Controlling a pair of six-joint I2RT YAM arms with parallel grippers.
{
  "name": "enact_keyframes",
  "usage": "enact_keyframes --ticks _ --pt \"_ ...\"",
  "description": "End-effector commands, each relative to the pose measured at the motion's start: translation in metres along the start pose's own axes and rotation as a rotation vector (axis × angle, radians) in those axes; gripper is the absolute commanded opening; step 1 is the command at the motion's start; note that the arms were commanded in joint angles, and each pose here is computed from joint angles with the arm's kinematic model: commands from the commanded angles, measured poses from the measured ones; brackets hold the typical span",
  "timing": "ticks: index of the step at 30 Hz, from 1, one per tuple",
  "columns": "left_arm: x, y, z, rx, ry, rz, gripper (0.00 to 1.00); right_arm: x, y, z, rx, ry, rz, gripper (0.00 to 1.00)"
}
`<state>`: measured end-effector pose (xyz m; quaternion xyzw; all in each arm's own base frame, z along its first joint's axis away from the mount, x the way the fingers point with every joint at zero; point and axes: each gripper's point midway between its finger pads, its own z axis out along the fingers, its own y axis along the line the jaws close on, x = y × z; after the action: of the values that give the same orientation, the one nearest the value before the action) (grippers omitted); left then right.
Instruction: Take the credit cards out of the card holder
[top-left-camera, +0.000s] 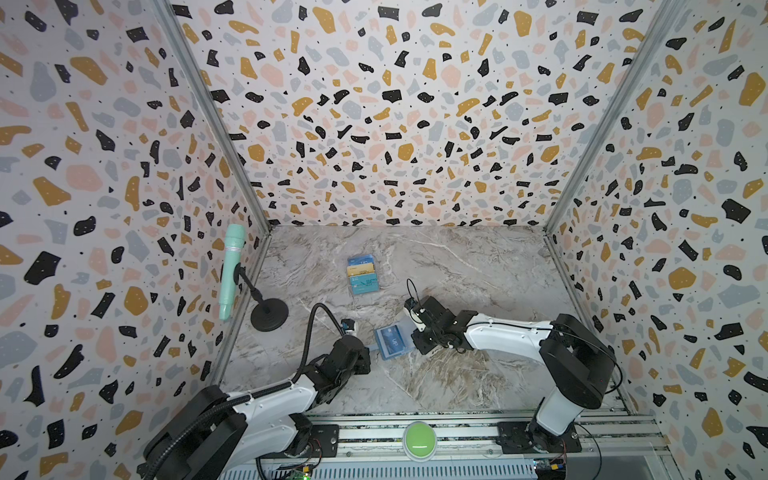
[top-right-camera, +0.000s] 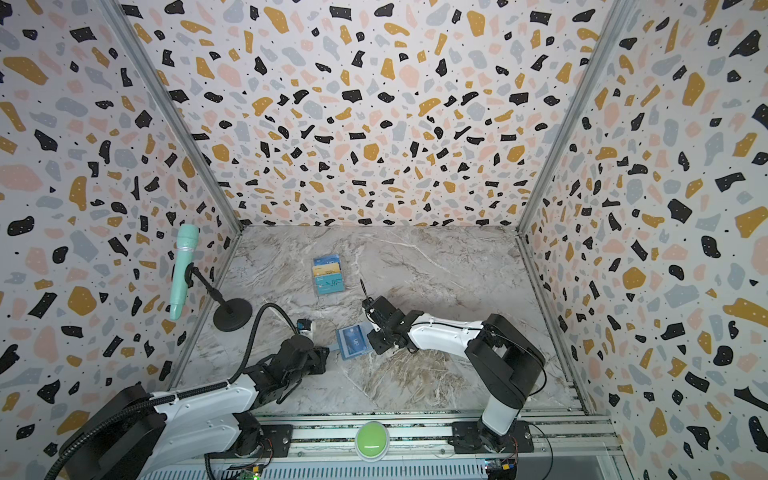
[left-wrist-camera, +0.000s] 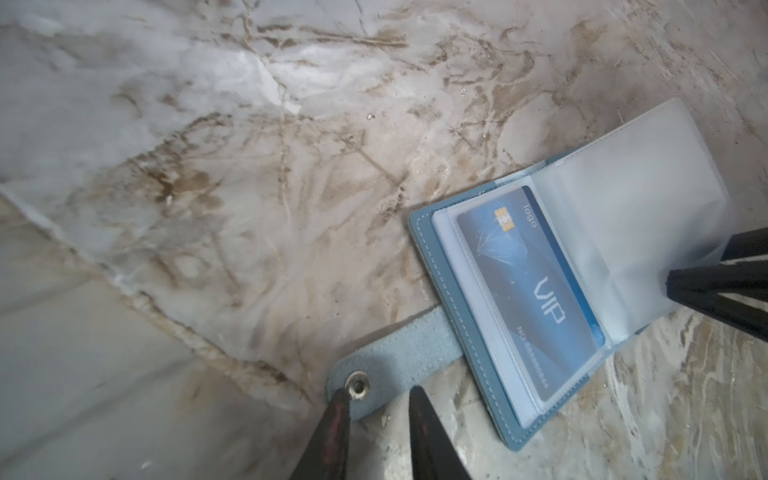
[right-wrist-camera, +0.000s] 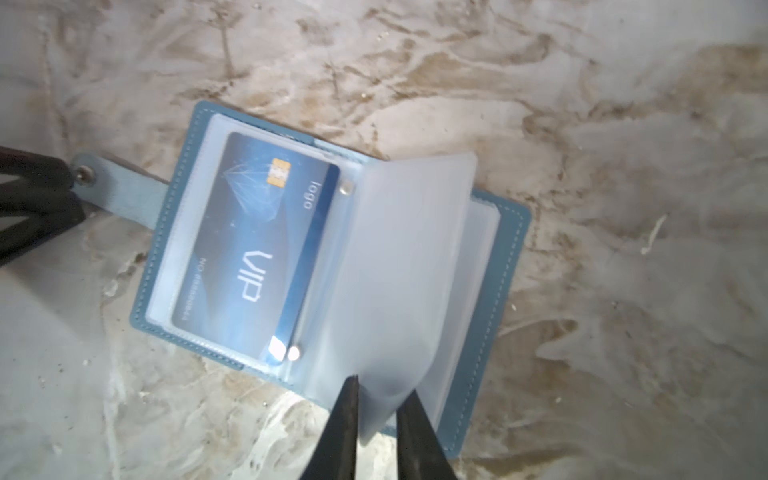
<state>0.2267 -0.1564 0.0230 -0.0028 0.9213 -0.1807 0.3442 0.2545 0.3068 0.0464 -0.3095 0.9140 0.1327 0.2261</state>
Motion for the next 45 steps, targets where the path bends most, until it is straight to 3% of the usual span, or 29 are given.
enact_keyframes --ticks 1,7,11,19,33,45 --pt "0.004 0.0 -0.001 0.008 0.008 -0.006 0.28 0.001 -0.009 -0.01 0.022 0.0 0.06 0.22" --pt "0.002 -0.001 -0.003 0.013 0.001 -0.008 0.28 0.001 -0.024 -0.02 0.093 0.001 0.084 0.39" --pt "0.0 -0.002 -0.004 0.014 -0.003 -0.005 0.28 -0.006 -0.03 -0.031 0.136 -0.005 0.074 0.42" --pt "-0.015 -0.012 -0.01 0.038 -0.035 0.003 0.28 -0.043 0.016 -0.046 -0.117 -0.12 0.027 0.43" --pt "-0.04 -0.068 -0.013 0.263 -0.059 0.086 0.27 -0.034 0.049 -0.013 -0.429 -0.014 0.079 0.45" --pt "-0.035 -0.078 0.009 0.288 -0.029 0.127 0.16 -0.029 0.052 0.003 -0.585 0.045 0.156 0.47"
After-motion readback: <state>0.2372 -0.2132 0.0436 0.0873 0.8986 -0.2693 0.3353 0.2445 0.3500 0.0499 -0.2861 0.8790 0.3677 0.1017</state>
